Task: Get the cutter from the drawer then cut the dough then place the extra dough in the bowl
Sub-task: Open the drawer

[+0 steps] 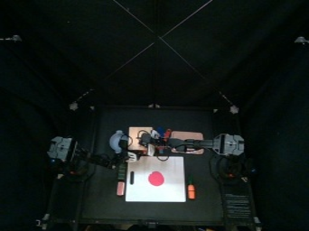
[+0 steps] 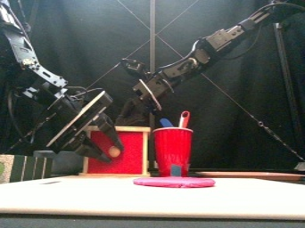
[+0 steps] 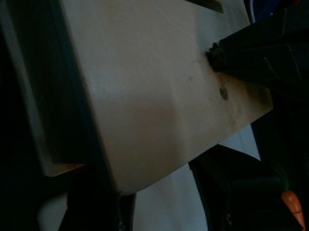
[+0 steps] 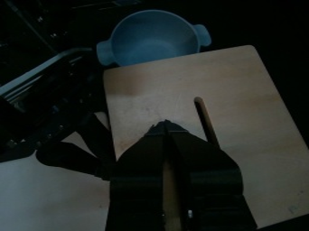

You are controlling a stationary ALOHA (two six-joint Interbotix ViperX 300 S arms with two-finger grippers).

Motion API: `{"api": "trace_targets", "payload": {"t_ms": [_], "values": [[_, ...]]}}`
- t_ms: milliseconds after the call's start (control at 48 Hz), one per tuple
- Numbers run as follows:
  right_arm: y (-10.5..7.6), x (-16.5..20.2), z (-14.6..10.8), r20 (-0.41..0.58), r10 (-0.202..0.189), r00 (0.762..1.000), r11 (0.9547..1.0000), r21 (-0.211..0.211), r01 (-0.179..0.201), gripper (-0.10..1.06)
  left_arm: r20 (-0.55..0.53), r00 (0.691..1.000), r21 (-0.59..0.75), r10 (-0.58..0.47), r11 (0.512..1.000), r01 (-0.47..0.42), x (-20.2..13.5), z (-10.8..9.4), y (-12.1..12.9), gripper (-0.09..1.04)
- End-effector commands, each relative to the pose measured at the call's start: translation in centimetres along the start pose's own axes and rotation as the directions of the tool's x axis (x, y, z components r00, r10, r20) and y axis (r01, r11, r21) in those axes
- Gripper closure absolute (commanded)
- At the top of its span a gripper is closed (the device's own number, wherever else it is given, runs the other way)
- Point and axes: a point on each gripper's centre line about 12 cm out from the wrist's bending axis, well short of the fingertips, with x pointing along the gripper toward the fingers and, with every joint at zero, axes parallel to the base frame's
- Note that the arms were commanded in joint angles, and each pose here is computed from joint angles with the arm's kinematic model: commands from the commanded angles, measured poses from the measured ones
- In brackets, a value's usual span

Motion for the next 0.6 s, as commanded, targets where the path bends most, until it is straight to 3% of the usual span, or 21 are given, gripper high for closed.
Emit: {"api": "trace_targets", "payload": {"t_ms": [21, 167, 604], "values": [[0.0, -0.2, 0.2, -0.001, 0.001, 1.0, 1.0, -0.001, -0.001, 0.95, 0.013, 1.0, -0.008, 0.002, 1.0, -0.002, 0.0, 0.4, 0.0, 0.35], [0.0, -0.2, 0.2, -0.002, -0.001, 1.0, 1.0, 0.0, 0.001, 0.95, 0.003, 1.0, 0.0, 0.002, 1.0, -0.002, -0.2, 0.2, 0.2, 0.42], [-0.5, -0.2, 0.1, -0.002, -0.008, 1.0, 1.0, 0.006, 0.008, 0.95, -0.105, 0.992, 0.026, -0.069, 0.997, 0.073, -2.8, -4.2, -1.9, 0.43]]}}
